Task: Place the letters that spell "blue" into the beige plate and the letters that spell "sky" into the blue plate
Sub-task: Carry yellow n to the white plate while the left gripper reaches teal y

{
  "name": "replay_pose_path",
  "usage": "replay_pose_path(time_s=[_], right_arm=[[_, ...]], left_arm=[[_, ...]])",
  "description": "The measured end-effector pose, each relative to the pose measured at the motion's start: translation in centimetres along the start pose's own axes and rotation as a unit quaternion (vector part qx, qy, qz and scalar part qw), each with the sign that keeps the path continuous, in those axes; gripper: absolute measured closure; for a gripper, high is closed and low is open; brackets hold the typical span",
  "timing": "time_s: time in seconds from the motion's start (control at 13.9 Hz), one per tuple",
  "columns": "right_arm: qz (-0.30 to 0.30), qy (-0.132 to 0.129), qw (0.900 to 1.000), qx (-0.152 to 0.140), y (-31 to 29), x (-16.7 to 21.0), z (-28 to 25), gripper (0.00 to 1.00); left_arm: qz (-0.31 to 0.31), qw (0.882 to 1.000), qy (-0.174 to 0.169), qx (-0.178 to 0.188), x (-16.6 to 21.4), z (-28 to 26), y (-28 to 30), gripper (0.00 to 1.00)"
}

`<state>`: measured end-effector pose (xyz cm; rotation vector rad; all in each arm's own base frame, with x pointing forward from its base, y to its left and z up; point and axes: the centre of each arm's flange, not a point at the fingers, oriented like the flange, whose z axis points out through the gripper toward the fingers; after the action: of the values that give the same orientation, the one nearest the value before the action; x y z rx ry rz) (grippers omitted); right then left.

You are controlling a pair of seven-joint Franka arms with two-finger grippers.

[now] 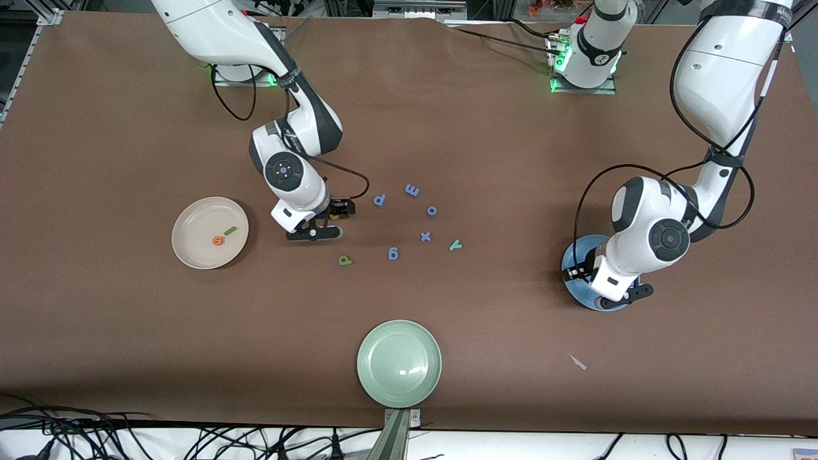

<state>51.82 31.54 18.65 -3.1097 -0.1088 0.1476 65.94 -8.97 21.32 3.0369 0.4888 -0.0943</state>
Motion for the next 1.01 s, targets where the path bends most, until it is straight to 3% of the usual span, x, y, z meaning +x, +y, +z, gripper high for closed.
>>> replay_pose_path(time_s=[0.22,0.29,0.58,0.72,0.86,1.01], right_arm=[[-0.002,0.006,1.000,0.001,0.1,-0.7,1.2,0.02],[-0.002,0.006,1.000,0.001,0.1,-0.7,1.3,0.04],[-0.001,0.008,1.000,0.002,0.2,-0.6,1.2,0.48],[-0.001,0.009,1.000,0.002,0.3,-0.6,1.1,0.54],[0.001,0.012,1.000,0.003,0.3,-0.4,0.9,0.75],[0.002,0.018,1.000,0.004,0.5,0.0,0.5,0.75]], left_arm=[[0.015,1.000,0.012,-0.014,-0.4,-2.0,2.3,0.02],[0.029,0.999,0.012,-0.021,-1.2,-2.8,4.0,0.00],[0.103,0.994,-0.003,-0.046,-7.0,-3.9,12.7,0.00],[0.139,0.989,-0.005,-0.046,-10.1,-3.6,16.5,0.00],[0.176,0.983,-0.006,-0.044,-11.9,-3.1,18.8,0.00],[0.224,0.974,-0.006,-0.040,-12.7,-2.2,20.0,0.00]])
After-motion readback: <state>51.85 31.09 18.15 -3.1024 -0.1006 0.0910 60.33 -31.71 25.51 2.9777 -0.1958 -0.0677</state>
